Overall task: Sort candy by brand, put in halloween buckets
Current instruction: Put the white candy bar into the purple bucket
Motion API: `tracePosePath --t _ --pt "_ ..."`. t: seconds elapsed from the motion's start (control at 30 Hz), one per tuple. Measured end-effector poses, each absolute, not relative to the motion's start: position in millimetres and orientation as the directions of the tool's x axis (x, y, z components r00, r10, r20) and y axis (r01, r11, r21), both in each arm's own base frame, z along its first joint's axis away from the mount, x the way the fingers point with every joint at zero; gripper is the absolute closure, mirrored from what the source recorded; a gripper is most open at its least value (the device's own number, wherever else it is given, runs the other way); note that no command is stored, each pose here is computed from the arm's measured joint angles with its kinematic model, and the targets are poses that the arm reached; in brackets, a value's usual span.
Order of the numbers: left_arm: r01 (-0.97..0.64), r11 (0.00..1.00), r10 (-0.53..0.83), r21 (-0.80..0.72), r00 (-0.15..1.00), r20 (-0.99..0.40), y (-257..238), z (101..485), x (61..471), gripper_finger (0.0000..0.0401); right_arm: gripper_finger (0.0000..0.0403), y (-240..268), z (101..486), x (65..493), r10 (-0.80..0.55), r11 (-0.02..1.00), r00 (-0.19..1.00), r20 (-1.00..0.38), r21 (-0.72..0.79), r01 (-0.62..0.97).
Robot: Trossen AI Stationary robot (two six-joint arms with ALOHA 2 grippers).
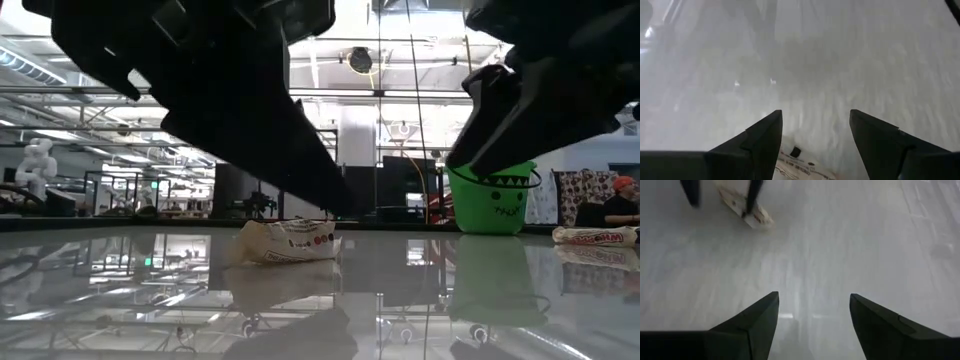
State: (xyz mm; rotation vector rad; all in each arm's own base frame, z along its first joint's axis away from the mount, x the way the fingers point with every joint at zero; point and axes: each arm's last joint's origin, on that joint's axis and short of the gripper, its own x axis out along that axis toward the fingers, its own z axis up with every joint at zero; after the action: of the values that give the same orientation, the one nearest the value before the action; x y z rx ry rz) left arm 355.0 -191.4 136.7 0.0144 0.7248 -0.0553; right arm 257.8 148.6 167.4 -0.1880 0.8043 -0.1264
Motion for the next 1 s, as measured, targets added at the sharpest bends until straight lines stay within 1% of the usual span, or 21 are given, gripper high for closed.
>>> tracePosePath --t 0.1,0.33,0.47,0.53,0.83,1.0 --pt "0.047 0.999 -0.045 -0.015 0.744 -0.666 -191 136 355 0.0162 0.0167 147 162 256 -0.172 0.979 0.702 -0.691 -0.198 0.045" --pt "-0.028 1.000 0.017 -0.008 0.765 -0.644 -189 139 355 0.0162 0.0167 146 156 253 -0.170 0.980 0.704 -0.690 -0.195 0.045" --pt "-0.142 0.988 0.065 -0.053 0.712 -0.699 -185 133 350 0.0162 0.0167 146 156 253 -0.167 0.981 0.705 -0.689 -0.190 0.047" --pt "-0.163 0.985 0.076 -0.053 0.692 -0.718 -184 131 348 0.0162 0.0167 146 156 253 -0.167 0.981 0.706 -0.688 -0.190 0.047" --pt "-0.170 0.984 0.084 -0.044 0.679 -0.730 -183 129 346 0.0162 0.0167 144 156 254 -0.171 0.980 0.704 -0.689 -0.192 0.050" --pt "-0.175 0.984 0.088 -0.043 0.676 -0.732 -182 128 348 0.0162 0.0167 135 156 259 -0.192 0.978 0.695 -0.693 -0.190 0.081"
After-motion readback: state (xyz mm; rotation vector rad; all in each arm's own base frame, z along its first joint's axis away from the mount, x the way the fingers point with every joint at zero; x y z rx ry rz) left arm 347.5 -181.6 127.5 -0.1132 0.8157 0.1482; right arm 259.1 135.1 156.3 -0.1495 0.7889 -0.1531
